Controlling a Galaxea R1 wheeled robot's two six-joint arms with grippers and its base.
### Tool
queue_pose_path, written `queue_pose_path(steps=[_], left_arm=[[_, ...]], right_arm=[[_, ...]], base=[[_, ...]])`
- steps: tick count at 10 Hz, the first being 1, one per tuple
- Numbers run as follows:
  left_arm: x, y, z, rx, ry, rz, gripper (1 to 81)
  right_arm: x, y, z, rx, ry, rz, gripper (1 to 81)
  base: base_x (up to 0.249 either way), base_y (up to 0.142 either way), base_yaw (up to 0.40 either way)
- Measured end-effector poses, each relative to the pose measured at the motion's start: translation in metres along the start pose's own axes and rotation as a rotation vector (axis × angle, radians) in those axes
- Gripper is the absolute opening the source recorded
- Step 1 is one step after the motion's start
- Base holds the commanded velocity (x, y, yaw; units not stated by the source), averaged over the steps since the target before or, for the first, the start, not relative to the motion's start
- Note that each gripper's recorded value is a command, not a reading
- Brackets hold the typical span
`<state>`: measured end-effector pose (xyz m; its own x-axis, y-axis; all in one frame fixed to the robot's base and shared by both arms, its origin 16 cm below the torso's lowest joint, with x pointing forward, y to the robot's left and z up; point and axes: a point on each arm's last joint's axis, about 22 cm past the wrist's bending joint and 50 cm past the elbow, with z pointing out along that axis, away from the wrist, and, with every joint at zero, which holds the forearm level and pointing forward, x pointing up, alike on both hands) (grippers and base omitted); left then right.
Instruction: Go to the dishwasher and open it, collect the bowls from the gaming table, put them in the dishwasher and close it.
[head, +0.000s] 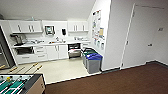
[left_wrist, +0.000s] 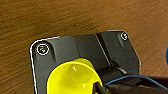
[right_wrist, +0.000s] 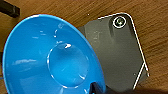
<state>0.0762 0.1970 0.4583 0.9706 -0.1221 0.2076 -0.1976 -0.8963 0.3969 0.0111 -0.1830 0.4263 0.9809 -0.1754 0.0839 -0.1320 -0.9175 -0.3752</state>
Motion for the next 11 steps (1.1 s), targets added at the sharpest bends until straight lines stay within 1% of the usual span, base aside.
queue_pose_path(steps=[2,3,4,5,6,7,8,11], left_arm=[[0.0005,0.0016,0.0006,-0.002,0.001,0.000,1.0],[0.0014,0.0003,0.0002,-0.001,0.002,0.000,1.0],[0.0021,-0.0049,-0.0017,0.007,0.002,0.001,1.0],[-0.0002,-0.0034,-0.0011,0.005,-0.001,0.000,1.0],[-0.0042,0.0023,0.0005,-0.003,-0.005,-0.002,1.0],[-0.0031,0.0002,-0.0001,0.000,-0.005,-0.001,1.0],[0.0016,-0.0017,-0.0006,0.002,0.002,0.001,1.0],[0.0004,-0.0010,-0.0004,0.001,0.000,0.000,1.0]], right_arm=[[0.0001,0.0004,-0.0002,0.000,0.001,0.000,1.0],[0.0008,-0.0002,0.0000,0.001,0.001,0.000,1.0],[0.0005,-0.0020,0.0006,0.003,0.002,0.001,1.0],[0.0004,0.0002,0.0000,0.000,0.002,0.001,1.0],[-0.0040,0.0020,-0.0005,-0.002,-0.001,0.002,1.0],[-0.0041,0.0022,-0.0005,-0.003,-0.002,0.002,1.0],[-0.0008,0.0014,-0.0004,-0.001,0.001,0.001,1.0],[-0.0027,0.0020,-0.0004,-0.002,-0.001,0.002,1.0]], base=[[0.140,0.072,0.000],[0.140,0.069,0.000],[0.140,0.065,0.000],[0.139,0.065,0.000],[0.140,0.065,0.000],[0.140,0.065,0.000],[0.140,0.065,0.000],[0.140,0.064,0.000]])
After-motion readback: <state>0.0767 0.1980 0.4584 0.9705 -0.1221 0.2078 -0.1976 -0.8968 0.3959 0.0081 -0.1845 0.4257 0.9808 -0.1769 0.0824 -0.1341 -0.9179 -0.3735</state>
